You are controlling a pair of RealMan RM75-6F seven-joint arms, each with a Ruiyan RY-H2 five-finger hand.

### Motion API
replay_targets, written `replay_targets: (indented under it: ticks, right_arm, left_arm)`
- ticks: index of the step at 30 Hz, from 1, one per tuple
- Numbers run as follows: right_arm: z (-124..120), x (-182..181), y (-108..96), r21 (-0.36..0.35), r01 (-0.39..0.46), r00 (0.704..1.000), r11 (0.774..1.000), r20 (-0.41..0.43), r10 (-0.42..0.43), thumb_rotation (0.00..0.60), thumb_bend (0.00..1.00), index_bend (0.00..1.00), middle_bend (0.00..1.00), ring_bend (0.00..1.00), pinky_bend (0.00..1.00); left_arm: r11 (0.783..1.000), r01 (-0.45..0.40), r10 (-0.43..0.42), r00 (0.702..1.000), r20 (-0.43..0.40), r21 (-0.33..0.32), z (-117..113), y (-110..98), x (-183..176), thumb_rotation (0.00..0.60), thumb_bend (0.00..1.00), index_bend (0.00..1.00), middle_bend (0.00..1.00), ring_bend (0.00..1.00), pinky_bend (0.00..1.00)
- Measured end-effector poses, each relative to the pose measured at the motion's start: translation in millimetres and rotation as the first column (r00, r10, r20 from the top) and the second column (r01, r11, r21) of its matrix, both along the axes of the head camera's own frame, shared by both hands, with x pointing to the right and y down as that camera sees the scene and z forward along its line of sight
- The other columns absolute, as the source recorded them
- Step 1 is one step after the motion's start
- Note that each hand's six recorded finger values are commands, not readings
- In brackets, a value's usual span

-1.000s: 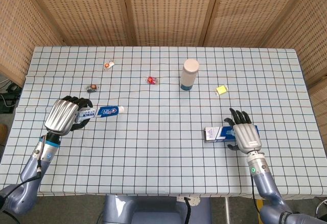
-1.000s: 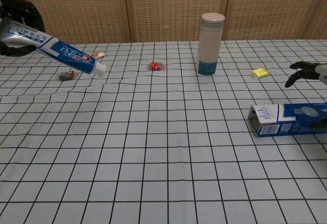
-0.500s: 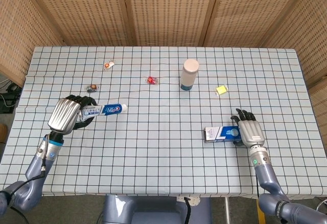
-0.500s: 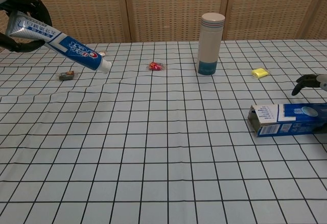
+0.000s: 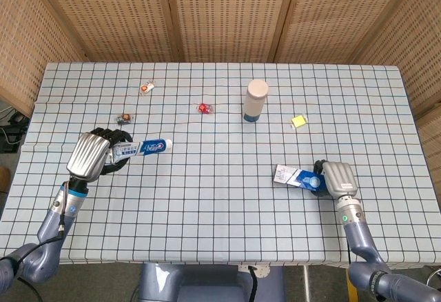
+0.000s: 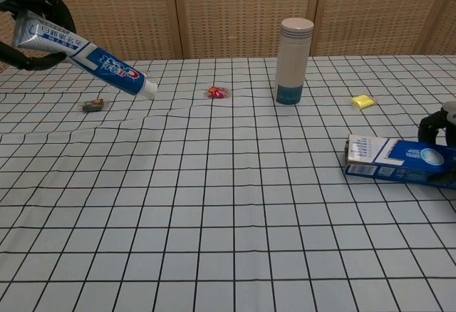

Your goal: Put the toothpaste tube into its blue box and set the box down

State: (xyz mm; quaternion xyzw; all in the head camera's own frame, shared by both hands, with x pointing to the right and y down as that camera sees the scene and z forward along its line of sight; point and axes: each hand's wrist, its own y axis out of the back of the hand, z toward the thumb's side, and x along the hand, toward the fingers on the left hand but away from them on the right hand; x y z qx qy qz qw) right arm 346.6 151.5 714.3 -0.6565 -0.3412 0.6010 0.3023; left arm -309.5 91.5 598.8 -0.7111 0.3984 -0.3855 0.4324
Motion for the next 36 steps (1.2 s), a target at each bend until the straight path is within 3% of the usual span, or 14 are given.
replay_targets:
  ticks: [7, 15, 29, 36]
  right_arm:
    - [-15.5, -24.2, -5.1, 0.006, -0.032, 0.988, 0.999, 0.148, 0.031, 0.6, 0.24, 0.76, 0.58, 0.64, 0.67]
    - [-49.4, -60.3, -24.0, -0.004, -0.046, 0.944, 0.999, 0.327, 0.045, 0.6, 0.24, 0.76, 0.58, 0.64, 0.67]
    - [-58.3, -85.0, -53.3, -0.072, -0.1, 0.892, 0.992, 0.436, 0.121, 0.6, 0.23, 0.75, 0.58, 0.64, 0.67]
    - [-61.8, -84.8, -65.0, -0.12, -0.151, 0.837, 0.981, 0.512, 0.192, 0.6, 0.23, 0.76, 0.58, 0.64, 0.67]
  left_arm:
    - [1.0, 0.006, -0.006, 0.999, -0.043, 0.003, -9.6, -5.2, 5.2, 0.6, 0.63, 0.89, 0.55, 0.54, 0.51]
    - [1.0, -0.007, 0.006, 0.992, -0.124, -0.01, -32.5, -18.2, 24.0, 0.6, 0.63, 0.89, 0.55, 0.54, 0.51]
    - [0.995, -0.062, 0.041, 0.963, -0.265, -0.073, -72.1, -43.6, 72.5, 0.6, 0.63, 0.89, 0.55, 0.54, 0.51]
    - [0.991, -0.085, 0.051, 0.954, -0.297, -0.101, -79.8, -51.4, 88.7, 0.6, 0.62, 0.89, 0.55, 0.54, 0.51]
